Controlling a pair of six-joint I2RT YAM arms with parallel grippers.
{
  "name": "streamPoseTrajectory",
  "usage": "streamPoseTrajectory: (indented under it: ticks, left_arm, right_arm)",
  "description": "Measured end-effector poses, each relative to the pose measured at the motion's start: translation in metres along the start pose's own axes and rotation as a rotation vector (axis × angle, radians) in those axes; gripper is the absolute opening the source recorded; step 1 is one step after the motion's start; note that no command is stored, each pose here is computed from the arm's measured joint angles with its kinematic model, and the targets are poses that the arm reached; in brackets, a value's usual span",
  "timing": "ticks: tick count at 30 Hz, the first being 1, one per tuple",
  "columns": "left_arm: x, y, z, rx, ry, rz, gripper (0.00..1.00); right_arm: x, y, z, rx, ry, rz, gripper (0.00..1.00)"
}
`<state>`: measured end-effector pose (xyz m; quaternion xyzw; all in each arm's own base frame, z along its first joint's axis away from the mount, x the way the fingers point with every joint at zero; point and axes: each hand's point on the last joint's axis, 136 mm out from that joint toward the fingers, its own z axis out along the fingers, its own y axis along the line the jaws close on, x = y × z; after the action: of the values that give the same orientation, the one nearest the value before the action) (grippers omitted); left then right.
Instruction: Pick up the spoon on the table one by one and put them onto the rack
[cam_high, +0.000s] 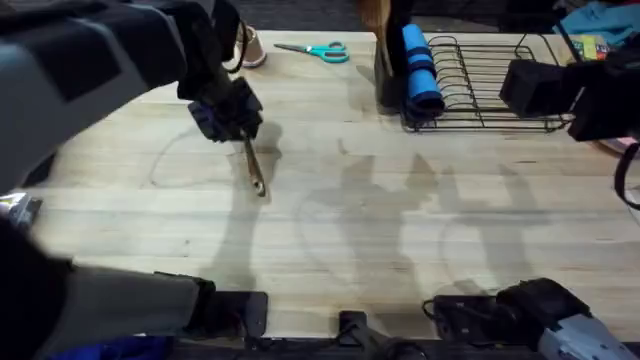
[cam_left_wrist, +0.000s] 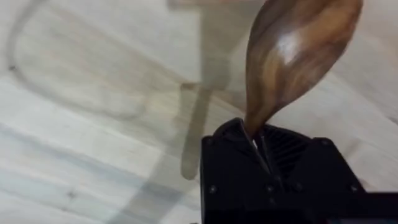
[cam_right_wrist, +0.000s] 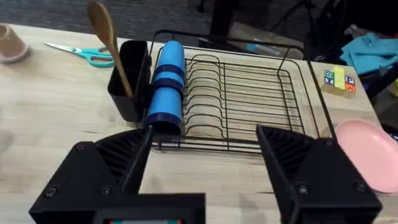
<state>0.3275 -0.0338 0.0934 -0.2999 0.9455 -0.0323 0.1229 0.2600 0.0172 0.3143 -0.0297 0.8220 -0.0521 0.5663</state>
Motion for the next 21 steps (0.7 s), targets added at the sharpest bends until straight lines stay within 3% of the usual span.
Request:
streamPoseTrajectory:
  ticks: [5, 21]
  left_arm:
    - [0.001, -0.029, -0.026, 0.103, -0.085, 0.057, 0.043]
    - [0.023, -0.138, -0.067, 0.419, -0.256, 0.245, 0.045]
  right_arm:
    - [0.0, 0.0, 0.0, 0.0, 0.0, 0.0, 0.997]
    - [0.0, 0.0, 0.0, 0.0, 0.0, 0.0, 0.997]
